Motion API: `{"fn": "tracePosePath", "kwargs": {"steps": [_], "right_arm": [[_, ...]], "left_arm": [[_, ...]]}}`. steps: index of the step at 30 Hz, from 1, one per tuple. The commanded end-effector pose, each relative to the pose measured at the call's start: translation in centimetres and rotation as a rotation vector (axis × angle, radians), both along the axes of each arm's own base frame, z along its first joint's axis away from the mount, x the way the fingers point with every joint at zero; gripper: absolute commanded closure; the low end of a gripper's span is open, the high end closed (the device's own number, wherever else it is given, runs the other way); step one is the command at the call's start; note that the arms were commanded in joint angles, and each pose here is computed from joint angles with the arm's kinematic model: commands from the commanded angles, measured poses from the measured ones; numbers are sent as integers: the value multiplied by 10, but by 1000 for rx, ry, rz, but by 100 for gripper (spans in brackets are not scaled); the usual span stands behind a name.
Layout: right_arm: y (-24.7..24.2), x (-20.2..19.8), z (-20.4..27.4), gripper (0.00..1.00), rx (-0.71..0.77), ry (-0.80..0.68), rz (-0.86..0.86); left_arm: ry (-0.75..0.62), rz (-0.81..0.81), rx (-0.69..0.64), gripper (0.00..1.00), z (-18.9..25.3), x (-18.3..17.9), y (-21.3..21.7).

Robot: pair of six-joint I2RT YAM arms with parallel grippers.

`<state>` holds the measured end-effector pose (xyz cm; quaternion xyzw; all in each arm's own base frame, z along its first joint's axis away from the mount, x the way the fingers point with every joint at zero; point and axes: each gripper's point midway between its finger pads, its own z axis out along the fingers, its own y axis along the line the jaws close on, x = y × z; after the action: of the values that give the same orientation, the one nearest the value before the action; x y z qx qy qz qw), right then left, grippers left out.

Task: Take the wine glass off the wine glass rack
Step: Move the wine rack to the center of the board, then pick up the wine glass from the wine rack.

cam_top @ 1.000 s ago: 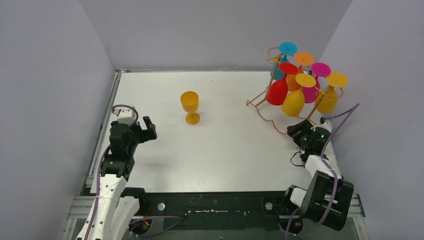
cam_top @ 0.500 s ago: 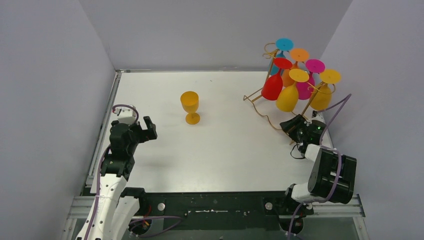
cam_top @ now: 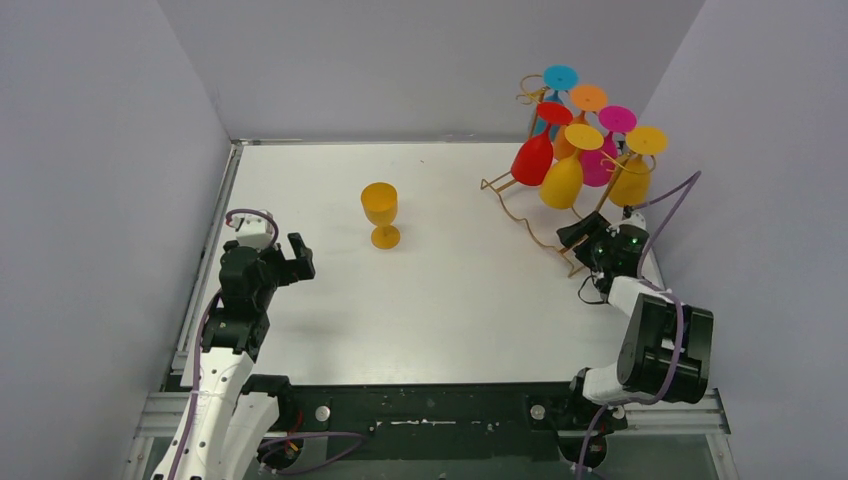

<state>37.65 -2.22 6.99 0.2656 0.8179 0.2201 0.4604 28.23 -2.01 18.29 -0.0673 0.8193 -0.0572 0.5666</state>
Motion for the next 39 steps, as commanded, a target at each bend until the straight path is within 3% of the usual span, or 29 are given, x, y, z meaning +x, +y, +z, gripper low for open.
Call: {"fn": "tracePosePath", "kwargs": {"steps": [1, 10, 16, 22, 28, 32, 39], "right_arm": [[-27, 3, 46, 31, -63, -132, -110], [-43, -39, 67, 28, -74, -109, -229], [-26, -72, 75, 27, 19, -1, -249], [10, -103, 90, 25, 148, 41, -177], [41, -124, 123, 24, 241, -12, -81], [54, -133, 146, 24, 242, -28, -38], [81, -145, 199, 35, 213, -99, 128]], "left_arm": [[-49, -24, 1, 3, 12, 4, -4], [-51, -20, 1, 3, 13, 4, -4], [-52, -16, 1, 3, 14, 4, -3], [-47, -2, 4, 3, 13, 4, -1], [-49, 34, 10, 3, 15, 5, 6], [-28, 65, 14, 3, 10, 8, 12], [15, 95, -21, 3, 5, 13, 13]]}}
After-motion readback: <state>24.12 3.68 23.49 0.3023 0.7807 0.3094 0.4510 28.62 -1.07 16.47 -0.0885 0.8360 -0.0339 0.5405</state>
